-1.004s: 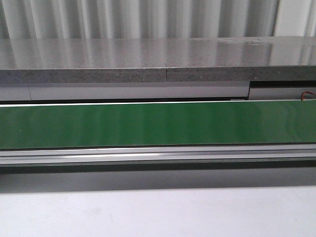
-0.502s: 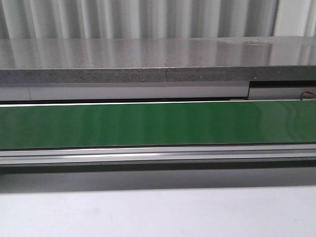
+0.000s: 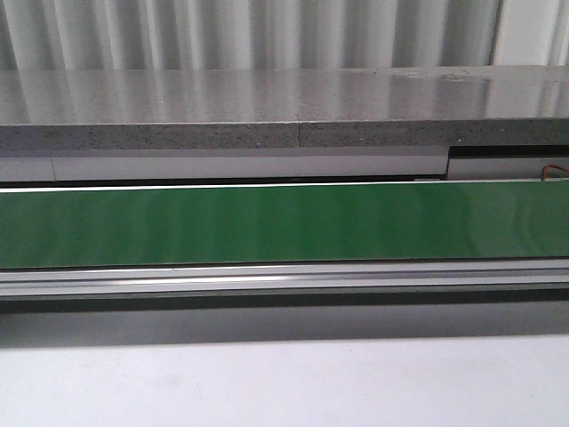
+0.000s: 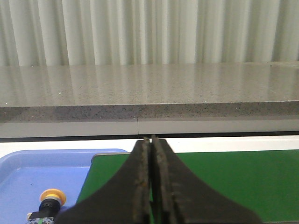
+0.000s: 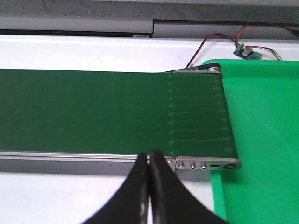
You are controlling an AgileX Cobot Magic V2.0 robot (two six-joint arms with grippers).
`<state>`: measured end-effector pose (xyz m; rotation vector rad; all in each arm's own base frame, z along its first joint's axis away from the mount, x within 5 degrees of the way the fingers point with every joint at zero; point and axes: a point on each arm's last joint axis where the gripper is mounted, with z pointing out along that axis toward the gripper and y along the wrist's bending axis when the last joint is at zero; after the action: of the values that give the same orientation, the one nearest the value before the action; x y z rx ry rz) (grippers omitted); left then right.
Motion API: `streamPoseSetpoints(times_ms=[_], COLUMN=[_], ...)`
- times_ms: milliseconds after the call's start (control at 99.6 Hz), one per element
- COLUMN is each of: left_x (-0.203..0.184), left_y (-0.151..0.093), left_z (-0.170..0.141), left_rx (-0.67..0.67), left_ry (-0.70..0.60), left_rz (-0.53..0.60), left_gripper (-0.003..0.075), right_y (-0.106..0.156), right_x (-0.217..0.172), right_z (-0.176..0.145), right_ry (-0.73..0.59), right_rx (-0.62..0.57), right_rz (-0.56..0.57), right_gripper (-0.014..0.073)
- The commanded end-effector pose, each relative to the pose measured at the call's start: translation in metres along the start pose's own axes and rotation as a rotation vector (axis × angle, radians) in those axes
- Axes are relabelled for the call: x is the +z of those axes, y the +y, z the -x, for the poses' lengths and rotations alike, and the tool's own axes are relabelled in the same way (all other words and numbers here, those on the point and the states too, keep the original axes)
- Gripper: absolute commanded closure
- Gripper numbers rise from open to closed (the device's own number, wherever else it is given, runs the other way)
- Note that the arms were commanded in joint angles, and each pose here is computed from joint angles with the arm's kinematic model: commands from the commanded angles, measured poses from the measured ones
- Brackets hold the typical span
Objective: Move button from right to left
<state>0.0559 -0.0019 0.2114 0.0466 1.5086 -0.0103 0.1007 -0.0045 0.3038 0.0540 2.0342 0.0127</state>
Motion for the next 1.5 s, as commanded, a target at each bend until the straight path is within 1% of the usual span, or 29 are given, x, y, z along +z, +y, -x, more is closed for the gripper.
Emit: streamPoseSetpoints(times_ms=[0,131,261,351,642,793,954,1094,1305,1486], left_x=[-0.003,-0.003,-0.003,-0.003,-0.003,-0.003,-0.003,-0.003,-0.003,-0.003], left_y=[-0.001,-0.001,-0.001,-0.001,-0.001,-0.001,-0.001,-0.001,-0.001,-0.001], left_z=[0.001,0.001,0.001,0.001,0.001,0.001,0.001,0.001,0.001,0.001], left_rx=[-0.008,-0.008,-0.008,-0.008,-0.008,-0.008,-0.008,-0.008,-0.008,-0.008], left_ry=[-0.096,-0.096,-0.096,-0.096,-0.096,-0.096,-0.096,-0.096,-0.096,-0.096], left_rz=[-0.004,-0.004,-0.004,-0.004,-0.004,-0.004,-0.004,-0.004,-0.004,-0.004], left_gripper=[0.0740,0.0740,0.0740,0.0740,0.0740,0.0740,0.0740,0.0740,0.0740,0.0740], right_y=[-0.001,-0.002,-0.004,-0.003,0.003,0.002,0.001,0.001,0.000,0.000], right_x=[-0.003,-0.003,-0.002,-0.001,-0.005,-0.008,-0.008,-0.006,-0.004,-0.004], right_z=[0.013,0.014,0.015,0.010,-0.024,-0.040,-0.062,-0.080,-0.098,-0.098], right_ry=[-0.083,-0.097,-0.165,-0.221,-0.389,-0.508,-0.585,-0.615,-0.647,-0.638], right_rx=[-0.010,-0.028,-0.012,-0.007,-0.011,0.015,0.010,0.016,0.018,0.019], right_rz=[-0.015,-0.030,-0.044,-0.040,0.030,0.037,0.039,0.042,0.044,0.042], right_gripper=[0.0662,0.0662,0.0662,0.0662,0.0662,0.0662,0.0662,0.0662,0.0662,0.0662])
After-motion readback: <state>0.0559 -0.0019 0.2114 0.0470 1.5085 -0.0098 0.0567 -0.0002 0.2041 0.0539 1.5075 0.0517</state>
